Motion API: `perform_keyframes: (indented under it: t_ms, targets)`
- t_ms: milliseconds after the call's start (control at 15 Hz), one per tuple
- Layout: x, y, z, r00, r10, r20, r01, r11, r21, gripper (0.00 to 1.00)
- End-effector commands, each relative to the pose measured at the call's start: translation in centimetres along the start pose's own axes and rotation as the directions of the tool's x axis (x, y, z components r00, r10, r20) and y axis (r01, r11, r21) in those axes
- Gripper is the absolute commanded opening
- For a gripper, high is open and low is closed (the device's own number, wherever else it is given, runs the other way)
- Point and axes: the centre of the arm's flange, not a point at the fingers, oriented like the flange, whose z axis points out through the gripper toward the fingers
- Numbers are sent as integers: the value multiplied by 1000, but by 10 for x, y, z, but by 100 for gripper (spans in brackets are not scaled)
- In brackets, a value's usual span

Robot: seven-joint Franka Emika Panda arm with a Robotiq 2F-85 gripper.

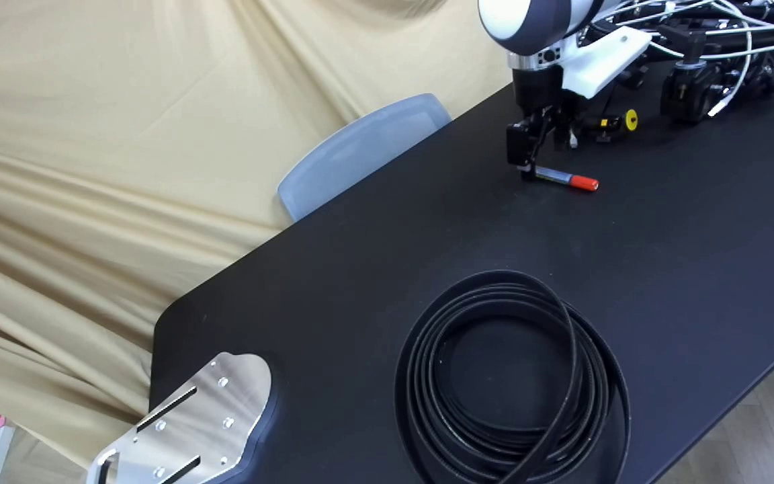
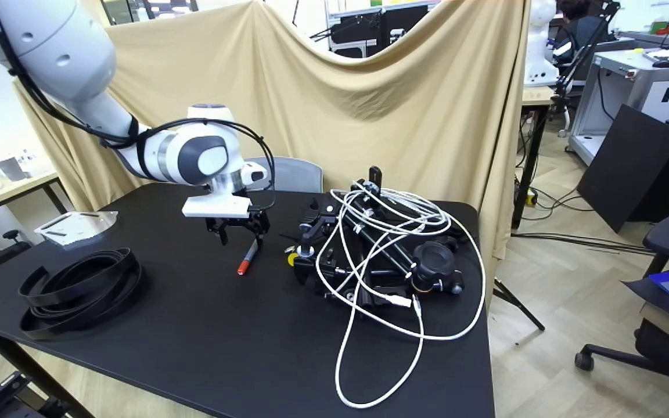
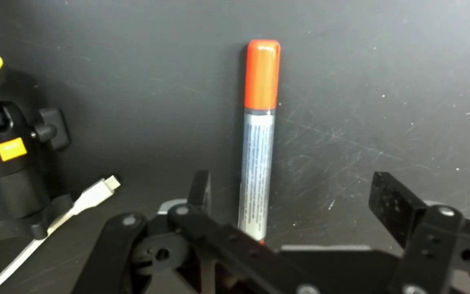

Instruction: Move the object to the left side of the table

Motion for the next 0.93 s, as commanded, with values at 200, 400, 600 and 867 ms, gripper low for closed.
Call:
perform_keyframes:
  t_ms: [200, 400, 600, 867]
  targets:
    - [14, 12, 16, 985, 172, 1, -172, 985, -23, 60]
    - [14, 13, 16, 979, 203, -5, -203, 979, -33, 39]
    - [16, 13, 16, 975, 223, -2, -223, 974, -39, 19]
    - [17, 14, 21, 969, 245, 16, -244, 969, -37, 5]
